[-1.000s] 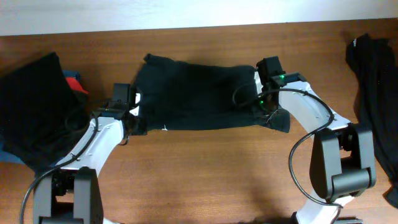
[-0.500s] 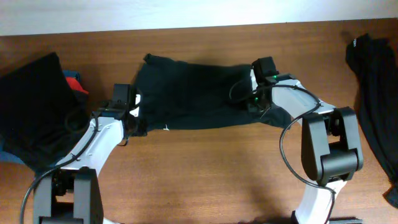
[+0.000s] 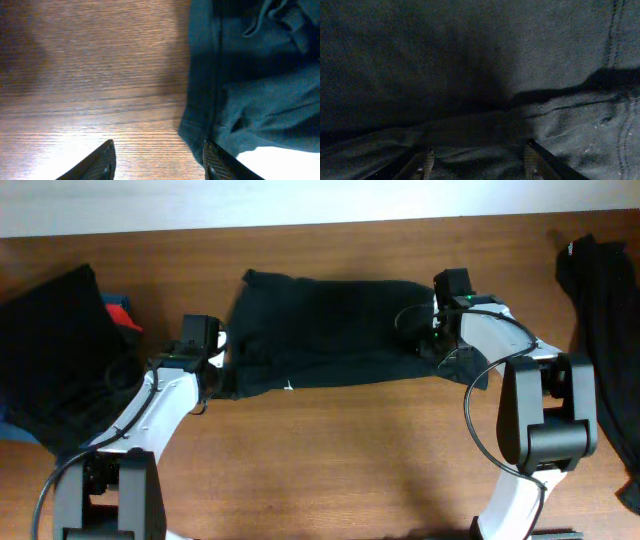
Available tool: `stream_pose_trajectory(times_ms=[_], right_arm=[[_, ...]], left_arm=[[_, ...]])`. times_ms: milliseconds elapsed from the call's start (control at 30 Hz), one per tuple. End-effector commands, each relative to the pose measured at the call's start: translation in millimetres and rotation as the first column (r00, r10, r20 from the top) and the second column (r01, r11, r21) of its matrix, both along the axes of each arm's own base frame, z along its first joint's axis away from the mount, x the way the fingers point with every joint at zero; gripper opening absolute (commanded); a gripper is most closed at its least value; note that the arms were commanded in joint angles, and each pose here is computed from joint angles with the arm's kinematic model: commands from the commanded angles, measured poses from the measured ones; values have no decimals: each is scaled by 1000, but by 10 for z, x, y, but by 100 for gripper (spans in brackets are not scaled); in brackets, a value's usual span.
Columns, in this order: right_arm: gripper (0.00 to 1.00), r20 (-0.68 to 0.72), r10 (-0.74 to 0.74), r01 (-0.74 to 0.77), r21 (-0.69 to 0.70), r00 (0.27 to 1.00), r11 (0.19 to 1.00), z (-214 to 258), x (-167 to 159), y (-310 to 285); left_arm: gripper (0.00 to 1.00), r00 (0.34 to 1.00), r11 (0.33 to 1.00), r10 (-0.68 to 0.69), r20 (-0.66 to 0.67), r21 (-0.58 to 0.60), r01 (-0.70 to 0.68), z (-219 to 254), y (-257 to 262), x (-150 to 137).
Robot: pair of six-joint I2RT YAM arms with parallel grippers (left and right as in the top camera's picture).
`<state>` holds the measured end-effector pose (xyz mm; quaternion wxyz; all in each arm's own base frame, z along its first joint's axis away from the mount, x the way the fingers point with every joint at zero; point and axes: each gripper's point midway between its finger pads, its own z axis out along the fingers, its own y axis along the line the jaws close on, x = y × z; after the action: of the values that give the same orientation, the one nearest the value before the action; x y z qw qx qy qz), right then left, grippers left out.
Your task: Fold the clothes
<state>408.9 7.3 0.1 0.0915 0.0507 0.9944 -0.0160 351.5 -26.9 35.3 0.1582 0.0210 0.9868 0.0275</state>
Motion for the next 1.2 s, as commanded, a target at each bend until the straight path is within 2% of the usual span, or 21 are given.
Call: stream_pose_trajectory(times_ms=[0,100,200,500,567,600,800,933,1167], right_arm=[[64,-92,-27,20,-71,995,997,-262,-197,-165],[64,-96,-27,20,-71,995,997,-262,-205,-163],[64,-98,-24,19,-57,995,998,-265,-208,-141],[63,-110,-22,16,-53,994,998,-268,-236,-133],[62,-114,28,-30,-12,993,999,-265,-240,-57],[63,-109,83,-83,11,991,997,-197,-214,-11],[64,-26,128,-128,0,991,992,506,30,2],[65,2,236,-236,38,972,971,785,94,206],[63,-62,485,-481,69,872,874,630,-205,881]], left_arm=[[51,999,990,-53,0,-131,52,-17,-267,8],[35,992,963,-126,32,-235,130,33,-535,40],[26,983,952,-175,54,-246,183,55,-670,52],[26,977,948,-187,103,-241,207,100,-735,147],[26,978,949,-187,94,-241,204,71,-733,139],[26,979,949,-187,82,-241,202,28,-731,129],[26,982,953,-188,-14,-244,179,-315,-716,42],[26,981,955,-187,-58,-243,168,-464,-707,-9],[26,981,955,-187,-60,-243,167,-469,-704,-11]])
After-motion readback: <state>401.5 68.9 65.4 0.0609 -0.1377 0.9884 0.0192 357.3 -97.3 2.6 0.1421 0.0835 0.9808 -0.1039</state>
